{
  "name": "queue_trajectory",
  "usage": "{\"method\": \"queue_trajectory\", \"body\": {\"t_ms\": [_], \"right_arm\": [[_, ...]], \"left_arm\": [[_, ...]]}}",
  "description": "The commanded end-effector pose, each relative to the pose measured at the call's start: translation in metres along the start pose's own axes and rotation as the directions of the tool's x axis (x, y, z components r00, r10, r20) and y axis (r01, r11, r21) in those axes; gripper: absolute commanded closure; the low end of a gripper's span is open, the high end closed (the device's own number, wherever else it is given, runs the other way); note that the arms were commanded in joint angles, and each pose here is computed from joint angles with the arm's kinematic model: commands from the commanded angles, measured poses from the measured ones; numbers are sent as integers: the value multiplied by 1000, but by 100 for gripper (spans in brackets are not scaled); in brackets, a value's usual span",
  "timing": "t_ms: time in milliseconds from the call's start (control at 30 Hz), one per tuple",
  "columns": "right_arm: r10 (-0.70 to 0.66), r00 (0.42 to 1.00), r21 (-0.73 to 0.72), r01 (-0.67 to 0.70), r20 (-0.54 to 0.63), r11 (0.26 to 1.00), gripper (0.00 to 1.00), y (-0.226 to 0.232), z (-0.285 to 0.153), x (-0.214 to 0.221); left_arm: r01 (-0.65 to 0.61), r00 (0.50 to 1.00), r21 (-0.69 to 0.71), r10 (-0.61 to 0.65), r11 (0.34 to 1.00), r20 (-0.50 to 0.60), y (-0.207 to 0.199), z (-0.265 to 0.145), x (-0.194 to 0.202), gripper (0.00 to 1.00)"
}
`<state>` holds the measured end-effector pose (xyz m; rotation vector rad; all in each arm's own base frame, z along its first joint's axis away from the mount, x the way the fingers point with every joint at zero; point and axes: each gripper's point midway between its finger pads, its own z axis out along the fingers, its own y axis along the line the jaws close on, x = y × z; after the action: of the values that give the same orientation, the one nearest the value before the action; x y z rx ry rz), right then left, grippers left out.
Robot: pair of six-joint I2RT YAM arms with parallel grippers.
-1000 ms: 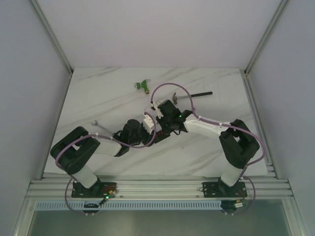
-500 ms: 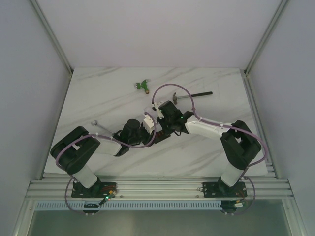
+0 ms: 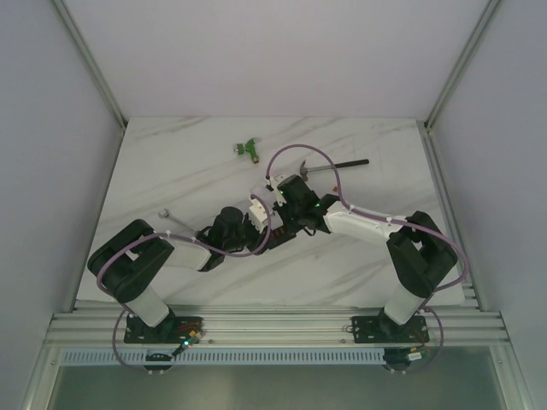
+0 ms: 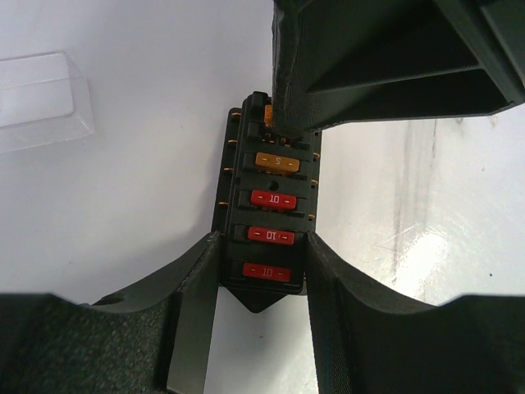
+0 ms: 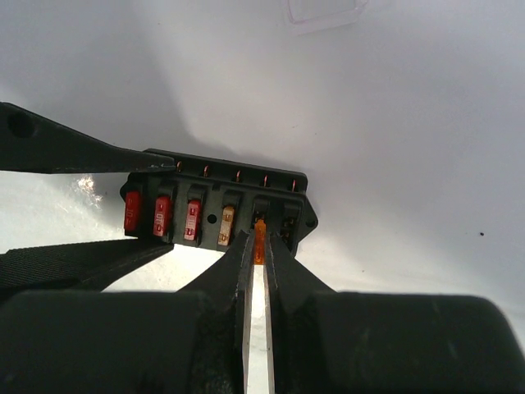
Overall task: Snap on the fuse box
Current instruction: Install the fuse at the fuse box base.
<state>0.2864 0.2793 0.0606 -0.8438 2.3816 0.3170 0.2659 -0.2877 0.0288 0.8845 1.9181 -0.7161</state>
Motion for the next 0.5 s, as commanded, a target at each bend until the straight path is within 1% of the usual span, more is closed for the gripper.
{"method": "queue_trajectory", "body": {"t_ms": [0, 467], "right_arm": [[21, 1000, 2, -21, 9, 1000, 100, 1, 2, 1], [52, 999, 22, -52, -16, 998, 100, -1, 14, 9]], "left_arm": [[17, 994, 19, -14, 1000, -109, -3, -3, 31, 53], [20, 994, 26, -17, 999, -106, -4, -3, 31, 53]]}}
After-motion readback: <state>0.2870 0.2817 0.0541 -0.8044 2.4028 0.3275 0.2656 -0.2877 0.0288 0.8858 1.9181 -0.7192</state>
